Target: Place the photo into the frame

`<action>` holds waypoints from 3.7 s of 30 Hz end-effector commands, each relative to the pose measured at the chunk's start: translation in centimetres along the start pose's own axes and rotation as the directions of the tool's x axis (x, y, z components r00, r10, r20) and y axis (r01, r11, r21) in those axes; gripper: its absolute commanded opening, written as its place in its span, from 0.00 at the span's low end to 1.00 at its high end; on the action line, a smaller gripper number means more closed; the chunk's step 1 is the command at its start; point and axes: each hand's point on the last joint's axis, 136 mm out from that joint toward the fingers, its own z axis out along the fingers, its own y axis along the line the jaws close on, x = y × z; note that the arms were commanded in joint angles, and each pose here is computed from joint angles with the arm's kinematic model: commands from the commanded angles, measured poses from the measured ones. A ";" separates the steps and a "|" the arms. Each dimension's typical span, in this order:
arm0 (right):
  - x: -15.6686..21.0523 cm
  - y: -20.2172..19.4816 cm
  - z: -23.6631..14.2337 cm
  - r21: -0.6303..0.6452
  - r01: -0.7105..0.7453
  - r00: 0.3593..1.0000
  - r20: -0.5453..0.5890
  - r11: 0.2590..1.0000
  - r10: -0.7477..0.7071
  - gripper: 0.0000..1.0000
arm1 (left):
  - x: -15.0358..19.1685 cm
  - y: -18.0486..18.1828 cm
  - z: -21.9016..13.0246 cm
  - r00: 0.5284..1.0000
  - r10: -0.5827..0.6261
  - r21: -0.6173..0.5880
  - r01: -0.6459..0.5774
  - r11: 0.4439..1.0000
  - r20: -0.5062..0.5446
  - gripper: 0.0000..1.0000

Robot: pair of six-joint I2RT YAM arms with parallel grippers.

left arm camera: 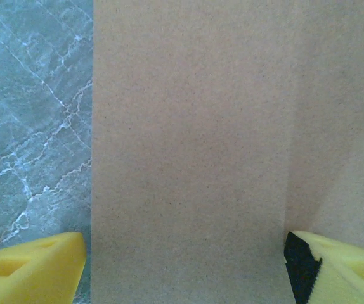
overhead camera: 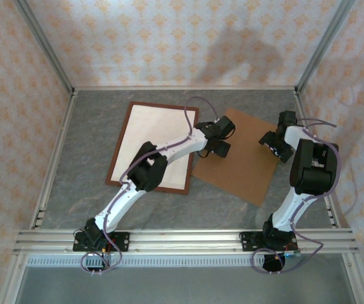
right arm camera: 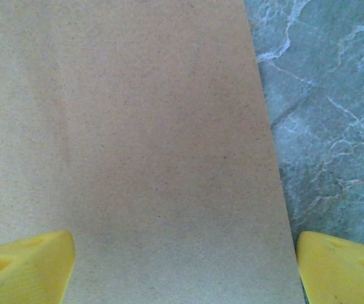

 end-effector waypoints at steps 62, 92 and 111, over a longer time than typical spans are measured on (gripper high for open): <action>3.4 13.2 -27.0 -0.713 0.235 0.918 0.386 0.661 0.089 0.65 | 2.8 -5.9 -6.2 0.943 -0.273 0.521 0.332 0.786 -0.189 0.82; 5.5 16.5 -27.2 -0.517 0.340 0.884 0.461 0.786 -0.079 0.52 | 1.4 -5.1 -8.8 0.942 -0.305 0.564 0.331 0.757 -0.143 0.82; 7.1 14.2 -24.6 -0.220 0.415 0.873 0.370 0.883 -0.318 0.39 | 0.9 -5.0 -9.4 0.942 -0.310 0.571 0.324 0.754 -0.125 0.82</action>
